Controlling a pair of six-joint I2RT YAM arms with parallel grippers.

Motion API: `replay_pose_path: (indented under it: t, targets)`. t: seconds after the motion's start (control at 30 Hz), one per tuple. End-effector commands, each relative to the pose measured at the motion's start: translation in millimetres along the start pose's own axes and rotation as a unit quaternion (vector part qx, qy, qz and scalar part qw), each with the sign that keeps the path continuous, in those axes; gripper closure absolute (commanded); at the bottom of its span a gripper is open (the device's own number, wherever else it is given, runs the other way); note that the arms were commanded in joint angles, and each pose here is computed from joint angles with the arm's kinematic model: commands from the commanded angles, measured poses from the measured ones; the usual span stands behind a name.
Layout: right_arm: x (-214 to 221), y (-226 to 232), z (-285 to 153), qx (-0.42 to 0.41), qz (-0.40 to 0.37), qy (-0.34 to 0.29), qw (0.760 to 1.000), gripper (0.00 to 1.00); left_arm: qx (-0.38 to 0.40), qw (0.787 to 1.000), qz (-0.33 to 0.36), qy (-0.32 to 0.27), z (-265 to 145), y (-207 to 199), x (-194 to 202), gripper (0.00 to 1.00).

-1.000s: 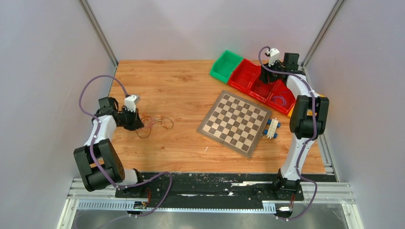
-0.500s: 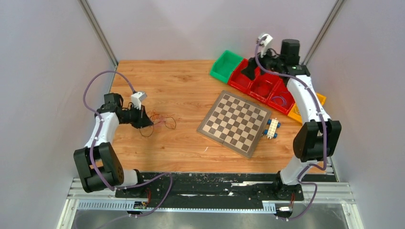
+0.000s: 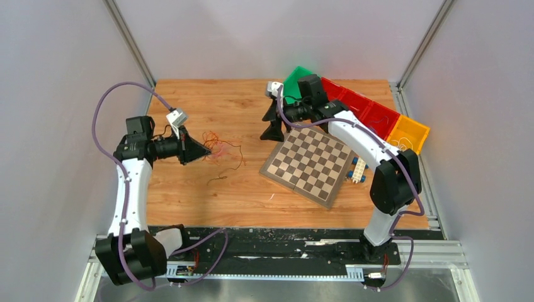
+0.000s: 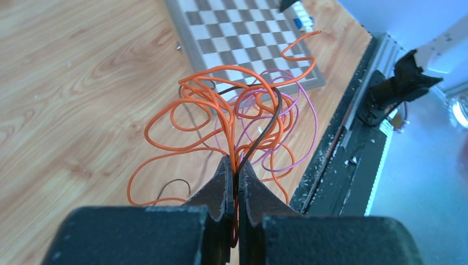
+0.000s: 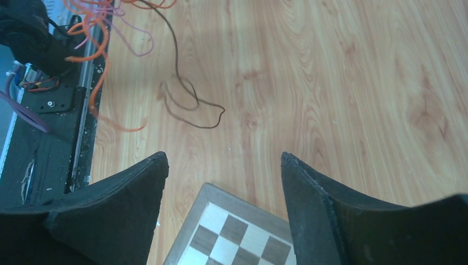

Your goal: Untangle the cables

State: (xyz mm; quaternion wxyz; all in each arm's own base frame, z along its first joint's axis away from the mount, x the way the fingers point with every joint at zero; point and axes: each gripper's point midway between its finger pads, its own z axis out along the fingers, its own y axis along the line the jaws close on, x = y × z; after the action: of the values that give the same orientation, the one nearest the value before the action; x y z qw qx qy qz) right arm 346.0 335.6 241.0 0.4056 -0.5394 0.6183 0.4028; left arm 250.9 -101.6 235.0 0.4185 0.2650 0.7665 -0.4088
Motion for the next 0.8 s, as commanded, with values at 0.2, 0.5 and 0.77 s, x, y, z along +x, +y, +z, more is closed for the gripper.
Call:
replay_pose_path:
  t: [0.2,0.5,0.77]
  targets:
    - [-34,63,52,-0.1,-0.066,-0.056,0.991,0.28,0.083,0.992,0.079,-0.057,-11,-61,-19,1.0]
    - [-25,93,75,-0.156,-0.047,-0.066,0.984,0.26,0.087,0.991,0.078,-0.064,-12,-63,-27,1.0]
    - [-11,105,94,-0.178,-0.015,-0.059,0.982,0.3,0.076,0.991,0.085,-0.068,-10,-56,-30,1.0]
